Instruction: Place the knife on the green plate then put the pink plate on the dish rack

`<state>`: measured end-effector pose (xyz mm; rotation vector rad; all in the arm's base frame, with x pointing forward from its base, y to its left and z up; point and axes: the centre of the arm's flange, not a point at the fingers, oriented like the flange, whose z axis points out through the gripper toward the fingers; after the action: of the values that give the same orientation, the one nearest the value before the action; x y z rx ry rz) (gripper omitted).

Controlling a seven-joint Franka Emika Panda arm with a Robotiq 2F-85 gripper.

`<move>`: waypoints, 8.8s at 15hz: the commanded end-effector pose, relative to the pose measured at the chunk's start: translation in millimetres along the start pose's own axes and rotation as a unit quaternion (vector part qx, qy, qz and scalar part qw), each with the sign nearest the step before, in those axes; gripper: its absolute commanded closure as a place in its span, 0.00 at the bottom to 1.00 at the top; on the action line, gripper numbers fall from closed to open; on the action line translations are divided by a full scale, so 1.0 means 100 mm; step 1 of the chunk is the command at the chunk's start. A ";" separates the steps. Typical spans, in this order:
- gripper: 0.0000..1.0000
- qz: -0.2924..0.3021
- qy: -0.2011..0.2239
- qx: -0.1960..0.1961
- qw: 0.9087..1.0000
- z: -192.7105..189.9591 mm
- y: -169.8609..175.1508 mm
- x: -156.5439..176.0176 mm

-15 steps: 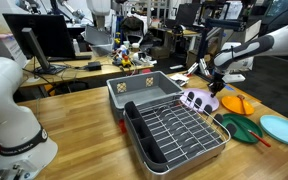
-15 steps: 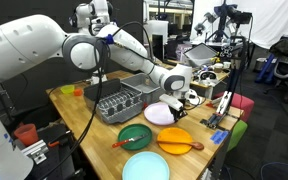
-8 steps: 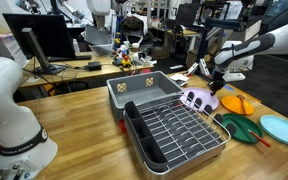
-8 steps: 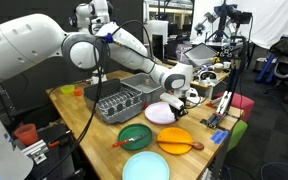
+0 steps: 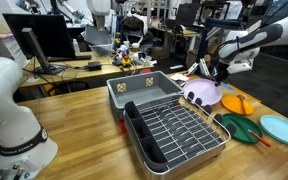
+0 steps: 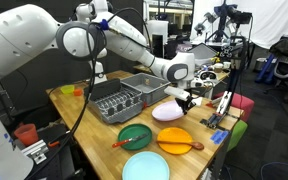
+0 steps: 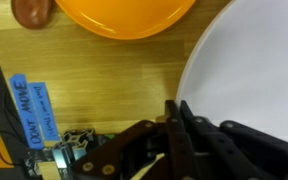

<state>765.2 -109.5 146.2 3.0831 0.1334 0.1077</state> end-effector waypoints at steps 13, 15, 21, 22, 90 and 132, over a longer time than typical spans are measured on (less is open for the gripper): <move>0.99 -0.029 0.095 -0.026 0.995 -1.02 -0.45 -0.69; 0.99 -0.032 0.113 -0.040 0.992 -1.19 -0.45 -0.81; 0.99 -0.055 0.181 -0.073 0.979 -1.75 -0.49 -1.19; 0.99 -0.069 0.195 -0.074 0.975 -1.84 -0.55 -1.26; 0.99 -0.411 0.385 -0.040 0.825 -1.48 -2.92 -1.96; 0.99 -0.436 0.339 -0.024 0.834 -1.20 -2.97 -2.54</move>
<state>523.8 177.6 269.6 2.4558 1.4142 1.1055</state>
